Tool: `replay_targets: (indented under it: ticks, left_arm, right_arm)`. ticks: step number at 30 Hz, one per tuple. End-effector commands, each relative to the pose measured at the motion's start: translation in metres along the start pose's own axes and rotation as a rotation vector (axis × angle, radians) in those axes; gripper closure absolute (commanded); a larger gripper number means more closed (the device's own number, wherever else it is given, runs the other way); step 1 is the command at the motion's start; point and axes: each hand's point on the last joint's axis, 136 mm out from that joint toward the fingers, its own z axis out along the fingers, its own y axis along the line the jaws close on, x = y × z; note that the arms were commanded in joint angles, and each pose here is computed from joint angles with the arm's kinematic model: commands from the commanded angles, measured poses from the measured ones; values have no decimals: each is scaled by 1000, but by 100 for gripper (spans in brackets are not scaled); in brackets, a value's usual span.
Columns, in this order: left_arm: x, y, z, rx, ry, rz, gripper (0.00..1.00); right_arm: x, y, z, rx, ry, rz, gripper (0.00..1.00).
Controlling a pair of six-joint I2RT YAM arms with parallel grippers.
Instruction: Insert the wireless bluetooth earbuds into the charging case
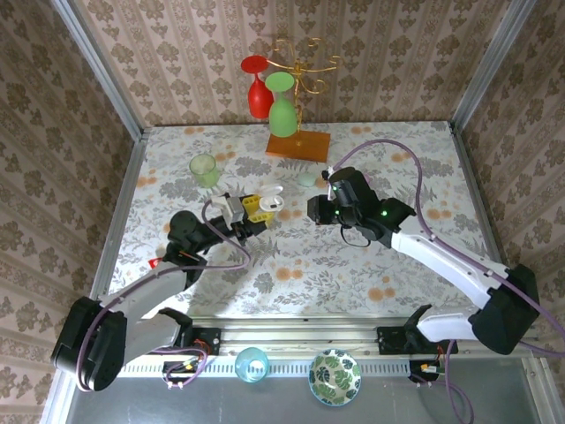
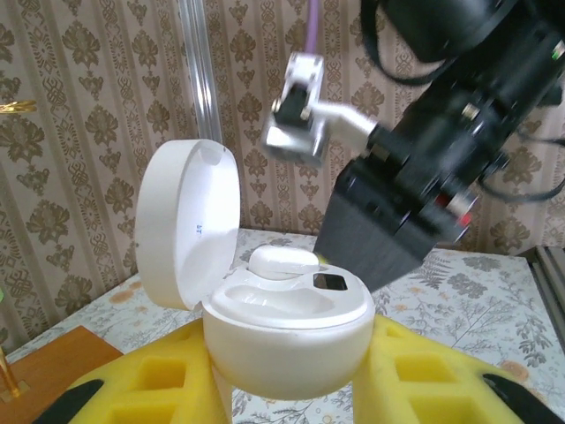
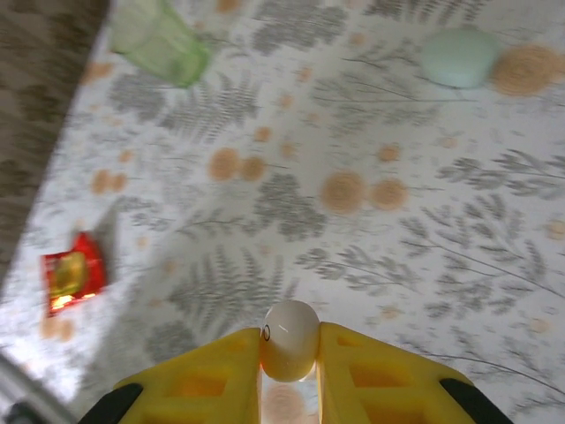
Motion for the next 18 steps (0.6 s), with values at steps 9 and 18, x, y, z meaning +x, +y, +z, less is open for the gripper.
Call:
replay_targets:
  ticks: [9,18]
  left_arm:
    - [-10,11,10,-4,-46,107,74]
    - [-5,13,11,-7,-42,90,74]
  right_arm:
    - [-21,78,-40,-397,-42,22,79]
    - [-32,110,-37,-483,-57,-7,79]
